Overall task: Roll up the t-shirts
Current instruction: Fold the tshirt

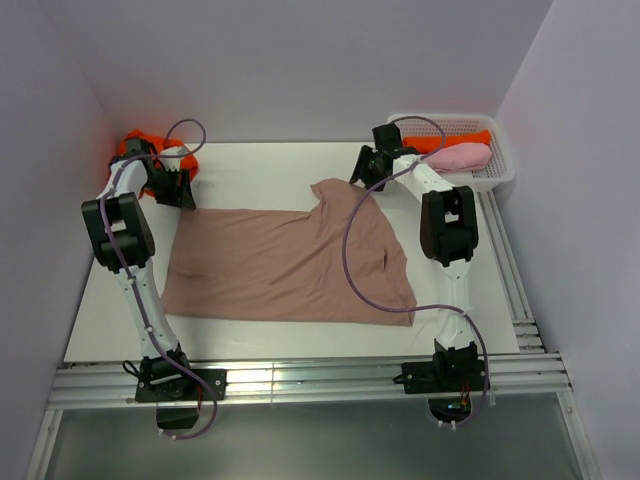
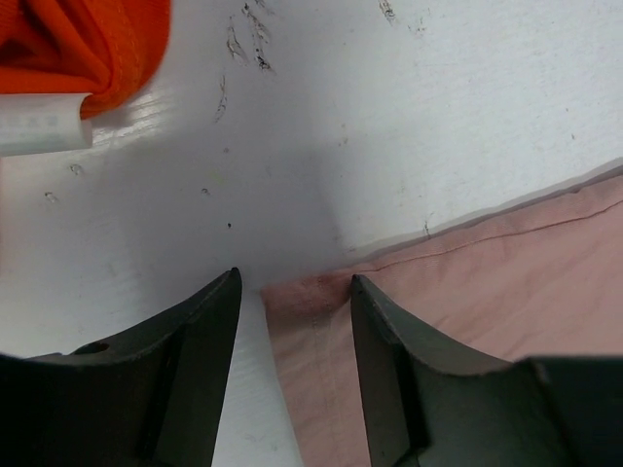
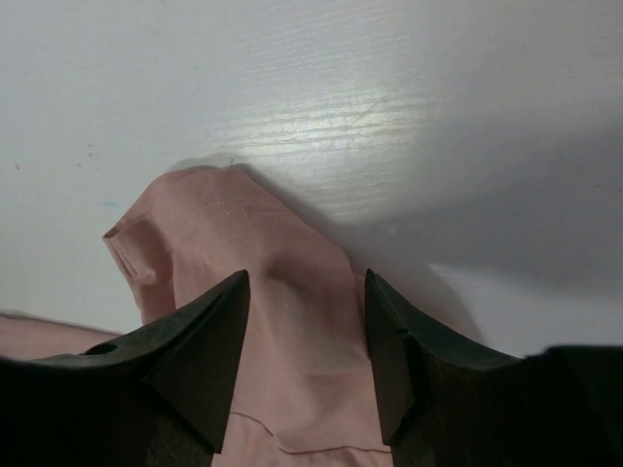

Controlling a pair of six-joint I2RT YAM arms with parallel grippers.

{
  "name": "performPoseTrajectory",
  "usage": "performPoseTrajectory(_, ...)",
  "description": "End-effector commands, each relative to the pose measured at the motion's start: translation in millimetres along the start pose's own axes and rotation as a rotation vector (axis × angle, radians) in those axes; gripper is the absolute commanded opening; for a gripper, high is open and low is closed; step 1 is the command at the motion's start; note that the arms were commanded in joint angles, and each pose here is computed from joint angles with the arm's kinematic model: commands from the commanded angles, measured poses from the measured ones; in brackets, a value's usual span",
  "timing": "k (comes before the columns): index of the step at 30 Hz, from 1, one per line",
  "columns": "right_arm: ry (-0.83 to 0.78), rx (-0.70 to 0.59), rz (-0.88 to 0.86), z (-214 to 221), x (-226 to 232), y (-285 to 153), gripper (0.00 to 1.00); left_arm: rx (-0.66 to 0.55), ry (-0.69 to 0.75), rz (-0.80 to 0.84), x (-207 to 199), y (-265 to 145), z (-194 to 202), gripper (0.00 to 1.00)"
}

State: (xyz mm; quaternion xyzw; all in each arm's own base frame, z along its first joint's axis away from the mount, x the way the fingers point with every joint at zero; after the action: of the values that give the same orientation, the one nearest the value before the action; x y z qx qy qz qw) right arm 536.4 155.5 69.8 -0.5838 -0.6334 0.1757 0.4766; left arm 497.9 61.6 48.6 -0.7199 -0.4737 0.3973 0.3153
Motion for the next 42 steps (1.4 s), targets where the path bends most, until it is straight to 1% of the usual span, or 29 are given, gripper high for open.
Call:
performPoseTrajectory(1, -0.018, -0.013, -0.038, -6.6, 11.2, 1.0, 0.56, -0.020, 0.004, 0.032, -10.4, -5.2, -9.7, 0.54)
performPoseTrajectory(3, -0.019, -0.014, -0.045, -6.7, 13.0, 1.5, 0.53, -0.027, 0.006, 0.034, -11.5, -6.2, -12.6, 0.49)
performPoseTrajectory(4, -0.019, -0.014, -0.051, -6.9, 14.0, 1.1, 0.48, -0.026, 0.007, 0.033, -11.8, -5.8, -13.0, 0.45)
performPoseTrajectory(5, -0.019, -0.021, -0.052, -8.9, 14.1, -0.5, 0.45, -0.033, 0.011, 0.031, -12.4, -7.1, -16.3, 0.35)
performPoseTrajectory(6, -0.021, -0.026, -0.052, -9.6, 15.1, -1.3, 0.43, -0.033, 0.009, 0.030, -12.6, -8.0, -16.6, 0.32)
performPoseTrajectory(7, -0.021, -0.031, -0.052, -10.7, 15.5, -2.6, 0.39, -0.037, 0.011, 0.031, -12.2, -8.8, -17.6, 0.29)
performPoseTrajectory(8, -0.023, -0.039, -0.047, -12.5, 15.4, -4.6, 0.37, -0.042, 0.014, 0.030, -13.2, -9.9, -19.4, 0.21)
performPoseTrajectory(9, -0.026, -0.045, -0.049, -14.1, 16.2, -5.8, 0.35, -0.046, 0.014, 0.028, -12.3, -10.5, -20.1, 0.19)
performPoseTrajectory(10, -0.029, -0.050, -0.045, -15.6, 15.2, -7.1, 0.29, -0.047, 0.016, 0.029, -13.2, -10.8, -20.7, 0.16)
performPoseTrajectory(11, -0.031, -0.059, -0.039, -17.4, 15.7, -9.4, 0.27, -0.054, 0.019, 0.026, -12.9, -12.8, -22.1, 0.10)
performPoseTrajectory(12, -0.033, -0.070, -0.040, -19.6, 16.4, -11.2, 0.23, -0.059, 0.023, 0.026, -13.8, -13.0, -23.3, 0.08)
performPoseTrajectory(13, -0.031, -0.070, -0.033, -18.3, 14.7, -11.7, 0.17, -0.062, 0.023, 0.027, -14.3, -13.9, -24.0, 0.03)
performPoseTrajectory(14, -0.030, -0.089, -0.027, -22.5, 14.6, -17.3, 0.16, -0.068, 0.027, 0.028, -15.5, -16.0, -25.2, 0.00)
performPoseTrajectory(17, -0.035, -0.133, -0.025, -28.2, 15.9, -26.7, 0.11, -0.086, 0.036, 0.032, -18.3, -21.0, -29.3, 0.00)
performPoseTrajectory(22, -0.037, -0.196, -0.004, -34.0, 13.7, -48.2, 0.06, -0.120, 0.054, 0.024, -19.8, -29.6, -37.3, 0.00)
performPoseTrajectory(24, -0.034, -0.221, -0.004, -37.3, 12.6, -54.0, 0.05, -0.126, 0.061, 0.022, -20.8, -32.7, -38.6, 0.00)
performPoseTrajectory(30, -0.034, -0.243, 0.007, -36.1, 10.9, -66.2, 0.03, -0.138, 0.059, 0.030, -20.1, -38.6, -40.9, 0.00)
performPoseTrajectory(36, -0.035, -0.248, 0.019, -26.7, 3.5, -73.3, 0.02, -0.147, 0.054, 0.029, -15.8, -44.2, -41.1, 0.00)
performPoseTrajectory(42, -0.040, -0.280, 0.021, -19.6, -0.6, -90.6, 0.01, -0.173, 0.055, 0.053, -11.5, -52.9, -41.2, 0.00)
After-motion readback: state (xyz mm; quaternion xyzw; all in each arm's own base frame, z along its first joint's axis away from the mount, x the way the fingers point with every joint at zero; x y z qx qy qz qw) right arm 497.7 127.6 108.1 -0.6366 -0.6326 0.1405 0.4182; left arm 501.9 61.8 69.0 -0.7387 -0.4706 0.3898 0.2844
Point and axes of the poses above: each gripper's point midway between its finger pads, its own y axis out along the fingers, its own x axis along the line the jaws close on, z = x × y, the point moved 2 cm from there along -y, back along the fingers, and after that the axes turned 2 degrees about -y, right-handed, at the moved point
